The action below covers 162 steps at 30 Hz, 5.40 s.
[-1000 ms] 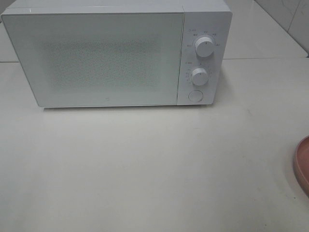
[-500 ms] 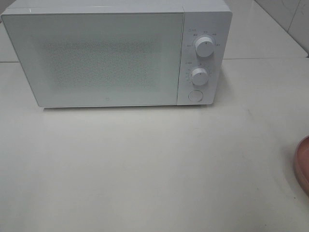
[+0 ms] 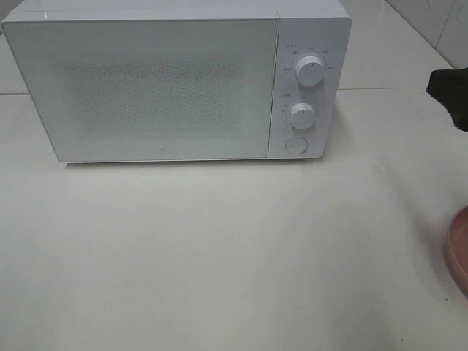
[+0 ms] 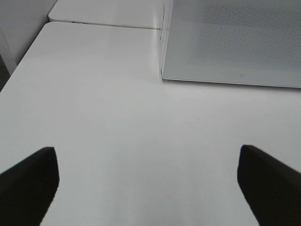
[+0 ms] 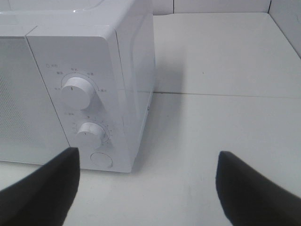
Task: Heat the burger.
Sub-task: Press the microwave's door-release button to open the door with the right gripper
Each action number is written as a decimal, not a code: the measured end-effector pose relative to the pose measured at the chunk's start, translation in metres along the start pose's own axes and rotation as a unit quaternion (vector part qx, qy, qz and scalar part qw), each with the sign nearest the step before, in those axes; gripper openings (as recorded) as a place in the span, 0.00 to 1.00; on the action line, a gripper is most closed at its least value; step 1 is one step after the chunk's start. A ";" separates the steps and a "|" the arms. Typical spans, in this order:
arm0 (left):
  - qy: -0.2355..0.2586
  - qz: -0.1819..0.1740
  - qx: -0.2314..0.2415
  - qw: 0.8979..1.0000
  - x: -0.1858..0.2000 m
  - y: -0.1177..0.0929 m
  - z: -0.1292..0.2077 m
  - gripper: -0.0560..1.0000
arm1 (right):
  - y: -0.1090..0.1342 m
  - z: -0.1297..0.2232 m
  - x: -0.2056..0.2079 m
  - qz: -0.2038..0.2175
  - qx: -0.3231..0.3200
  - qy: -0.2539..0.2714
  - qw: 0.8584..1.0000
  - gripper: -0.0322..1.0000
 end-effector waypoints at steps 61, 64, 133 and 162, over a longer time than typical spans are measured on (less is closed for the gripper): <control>0.000 0.000 0.000 1.000 0.000 0.000 0.000 0.98 | 0.092 0.091 -0.092 0.026 0.019 -0.011 0.999 0.74; 0.000 0.000 0.000 1.000 0.000 0.000 0.000 0.98 | 0.091 0.092 -0.092 0.030 0.012 -0.009 0.999 0.74; 0.000 0.000 0.000 1.000 0.000 0.000 0.000 0.98 | 0.106 0.114 -0.147 0.066 -0.667 0.019 0.742 0.03; 0.000 0.000 0.000 1.000 0.000 0.000 0.000 0.98 | 0.104 0.124 -0.215 0.104 -0.689 0.009 0.717 0.03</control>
Point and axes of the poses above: a point on each arm's last joint axis where the gripper is mounted, x pointing back along that axis away from the gripper, y along the wrist's bending axis when the last joint is at zero, z = x × y, the point moved 4 cm from there along -x, pointing out along that axis toward the gripper, and after that the axes turned 3 degrees about x, right-handed, at the moved point
